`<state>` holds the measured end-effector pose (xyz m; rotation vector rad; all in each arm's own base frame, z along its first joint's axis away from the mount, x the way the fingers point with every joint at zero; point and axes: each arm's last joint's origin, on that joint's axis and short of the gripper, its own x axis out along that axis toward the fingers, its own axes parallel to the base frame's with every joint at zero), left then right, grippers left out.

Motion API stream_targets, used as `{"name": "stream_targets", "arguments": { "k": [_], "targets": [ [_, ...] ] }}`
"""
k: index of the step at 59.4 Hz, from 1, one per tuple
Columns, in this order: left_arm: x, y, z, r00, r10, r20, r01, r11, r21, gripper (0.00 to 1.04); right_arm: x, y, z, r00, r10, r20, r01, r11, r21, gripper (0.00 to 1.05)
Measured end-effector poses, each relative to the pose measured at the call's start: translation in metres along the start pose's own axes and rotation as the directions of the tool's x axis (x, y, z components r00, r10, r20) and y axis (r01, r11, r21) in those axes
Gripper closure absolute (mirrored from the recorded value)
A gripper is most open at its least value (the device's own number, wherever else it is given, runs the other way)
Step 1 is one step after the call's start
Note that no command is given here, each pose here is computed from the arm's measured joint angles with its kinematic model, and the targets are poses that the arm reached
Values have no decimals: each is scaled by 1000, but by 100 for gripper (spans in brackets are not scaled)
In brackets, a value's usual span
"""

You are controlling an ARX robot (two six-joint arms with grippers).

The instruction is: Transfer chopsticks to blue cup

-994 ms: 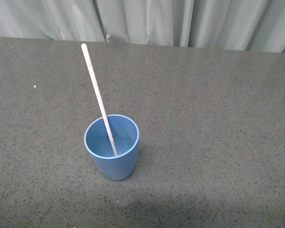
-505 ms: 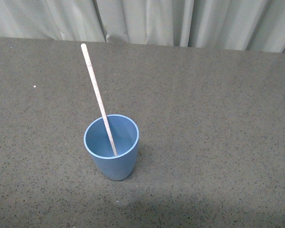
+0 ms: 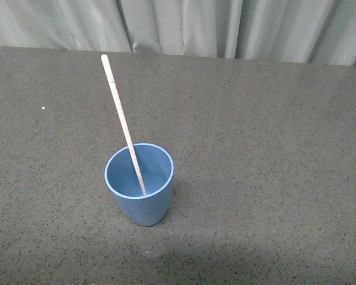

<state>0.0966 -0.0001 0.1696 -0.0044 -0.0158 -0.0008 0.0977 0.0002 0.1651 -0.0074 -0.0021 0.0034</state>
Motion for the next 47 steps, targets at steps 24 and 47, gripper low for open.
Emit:
{"name": "stream_targets", "arguments": {
  "k": [24,47],
  "targets": [
    [0,0,0,1000,0,0,0,1000,0,7,0,0,0,1000,0,0,0,1000,0,34],
    [0,0,0,1000,0,0,0,1000,0,7,0,0,0,1000,0,0,0,1000,3,9]
  ]
}}
